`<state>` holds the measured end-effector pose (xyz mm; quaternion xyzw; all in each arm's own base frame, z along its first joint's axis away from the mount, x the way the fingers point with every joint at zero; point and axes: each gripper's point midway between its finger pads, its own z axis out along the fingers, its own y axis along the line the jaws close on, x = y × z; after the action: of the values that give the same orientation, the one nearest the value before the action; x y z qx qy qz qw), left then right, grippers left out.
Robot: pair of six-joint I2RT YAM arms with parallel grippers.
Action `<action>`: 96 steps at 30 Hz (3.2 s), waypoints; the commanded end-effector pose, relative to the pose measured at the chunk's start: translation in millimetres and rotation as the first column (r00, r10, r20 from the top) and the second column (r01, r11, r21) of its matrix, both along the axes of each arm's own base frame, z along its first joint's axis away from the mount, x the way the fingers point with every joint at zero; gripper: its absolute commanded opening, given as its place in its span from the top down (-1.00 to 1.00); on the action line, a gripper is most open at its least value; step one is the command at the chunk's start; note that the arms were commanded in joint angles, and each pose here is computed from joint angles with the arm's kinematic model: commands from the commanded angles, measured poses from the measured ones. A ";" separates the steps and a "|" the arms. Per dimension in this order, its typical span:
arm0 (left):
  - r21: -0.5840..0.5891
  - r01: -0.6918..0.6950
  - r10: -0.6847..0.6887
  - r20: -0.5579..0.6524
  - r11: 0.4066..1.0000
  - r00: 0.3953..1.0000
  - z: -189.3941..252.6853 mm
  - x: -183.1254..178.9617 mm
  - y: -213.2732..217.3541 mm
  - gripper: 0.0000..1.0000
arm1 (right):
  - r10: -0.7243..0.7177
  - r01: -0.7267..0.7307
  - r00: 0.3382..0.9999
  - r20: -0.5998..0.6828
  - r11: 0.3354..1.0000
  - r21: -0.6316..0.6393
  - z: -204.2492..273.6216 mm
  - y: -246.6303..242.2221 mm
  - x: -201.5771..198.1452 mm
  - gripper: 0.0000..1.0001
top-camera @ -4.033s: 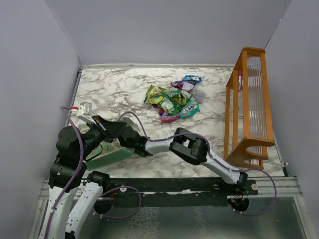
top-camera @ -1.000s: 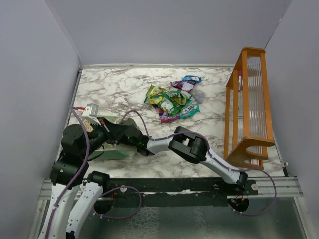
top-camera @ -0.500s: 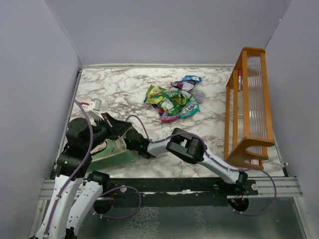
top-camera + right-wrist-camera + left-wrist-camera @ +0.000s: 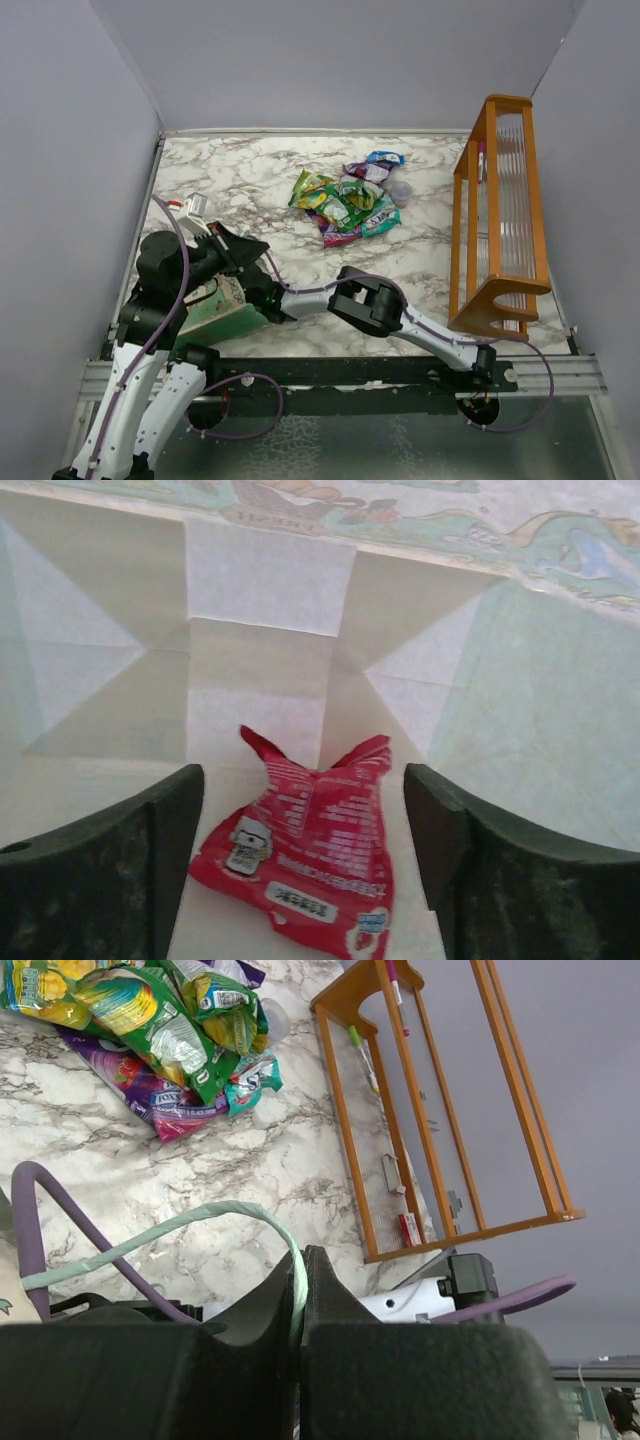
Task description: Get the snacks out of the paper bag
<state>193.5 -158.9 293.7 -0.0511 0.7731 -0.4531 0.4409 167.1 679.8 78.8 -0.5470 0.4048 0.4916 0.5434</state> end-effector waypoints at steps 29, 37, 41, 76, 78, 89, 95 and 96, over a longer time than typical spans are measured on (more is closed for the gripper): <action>0.255 -0.486 0.519 -0.079 0.836 0.851 -82.5 -33.5 105.2 1.00 | -0.583 0.586 0.810 0.056 0.808 -0.063 28.7 -142.9 94.9 0.98; 0.297 -0.566 0.619 -0.122 0.769 0.776 -90.0 -35.7 123.5 1.00 | -0.485 0.485 0.874 0.020 0.873 -0.052 37.3 -168.6 59.7 0.98; 0.276 -0.566 0.614 -0.129 0.776 0.779 -91.1 -37.2 121.4 1.00 | -0.474 0.475 0.879 0.047 0.879 -0.028 44.1 -178.1 54.3 0.98; 0.226 -0.420 0.425 0.029 0.879 0.905 -25.6 -3.6 85.2 1.00 | -0.380 0.318 0.917 -0.122 0.881 -0.351 16.3 -258.6 -11.4 -0.64; 0.224 -0.410 0.411 0.043 0.884 0.911 -21.0 -4.4 83.7 1.00 | -0.390 0.300 0.901 -0.191 0.877 -0.376 16.1 -263.2 -16.9 -0.64; 0.219 -0.355 0.339 0.107 0.909 0.935 -9.7 -7.9 75.2 1.00 | -0.633 0.323 0.373 -0.679 0.774 -0.544 6.7 -250.8 18.7 -0.56; 0.216 -0.287 0.265 0.124 0.933 0.956 -11.8 -6.5 62.7 1.00 | -0.504 0.194 0.253 -0.826 0.863 -0.467 5.4 -218.1 6.9 -0.43; 0.214 -0.280 0.257 0.128 0.936 0.958 -11.2 -6.1 61.1 1.00 | -0.532 0.196 0.194 -0.824 0.844 -0.499 -5.4 -217.4 9.3 -0.40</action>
<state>187.1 -85.5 270.7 -0.1238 0.7966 -0.2724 0.5253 188.7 440.7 85.4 -0.1936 0.8055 0.4691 0.3060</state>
